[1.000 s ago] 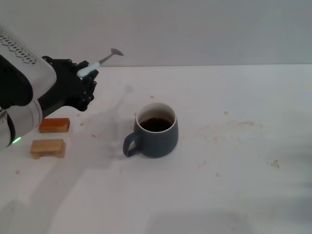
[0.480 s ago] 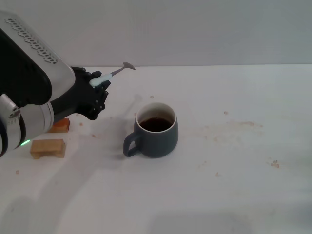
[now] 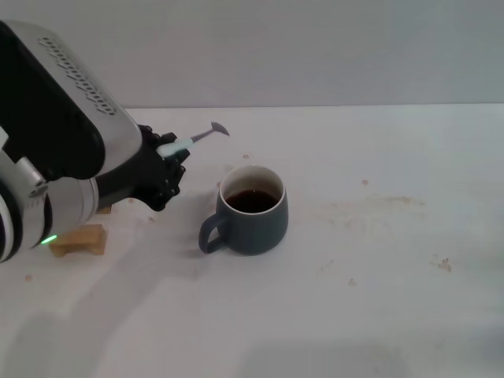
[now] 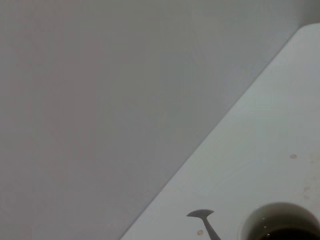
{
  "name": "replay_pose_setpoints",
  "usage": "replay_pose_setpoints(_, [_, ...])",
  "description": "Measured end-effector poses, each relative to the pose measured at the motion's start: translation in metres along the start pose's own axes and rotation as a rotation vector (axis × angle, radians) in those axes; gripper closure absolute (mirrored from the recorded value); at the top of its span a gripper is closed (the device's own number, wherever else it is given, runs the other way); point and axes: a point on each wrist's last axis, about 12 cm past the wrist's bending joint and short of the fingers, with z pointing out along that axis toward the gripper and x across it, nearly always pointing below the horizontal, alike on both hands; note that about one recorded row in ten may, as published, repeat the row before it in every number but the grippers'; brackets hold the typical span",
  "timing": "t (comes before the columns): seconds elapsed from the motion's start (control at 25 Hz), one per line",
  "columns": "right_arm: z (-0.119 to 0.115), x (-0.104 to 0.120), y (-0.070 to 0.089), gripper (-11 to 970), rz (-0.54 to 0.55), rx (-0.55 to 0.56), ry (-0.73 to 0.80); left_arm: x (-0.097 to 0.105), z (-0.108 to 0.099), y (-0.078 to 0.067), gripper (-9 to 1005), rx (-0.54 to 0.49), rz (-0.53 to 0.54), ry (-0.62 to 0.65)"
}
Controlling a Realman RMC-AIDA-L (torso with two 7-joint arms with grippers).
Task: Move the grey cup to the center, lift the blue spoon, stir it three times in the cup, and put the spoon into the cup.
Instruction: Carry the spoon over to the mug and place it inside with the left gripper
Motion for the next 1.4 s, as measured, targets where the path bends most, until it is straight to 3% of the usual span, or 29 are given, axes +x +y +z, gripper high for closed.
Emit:
replay_pose_setpoints(0.52, [-0.001,0.001,0.0,961,-0.002,0.002,0.004,-0.002,0.0,0.0,816,0.014,0.011,0.015])
replay_pose_setpoints(0.96, [-0.001,0.001,0.0,961,-0.002,0.002,0.008,-0.01,0.002,0.01,816,0.009,0.105,0.015])
replay_pose_setpoints(1.4, [0.0,0.002,0.001,961,-0.002,0.002,0.019,-0.006,-0.004,0.025,817,0.036,0.101,-0.031])
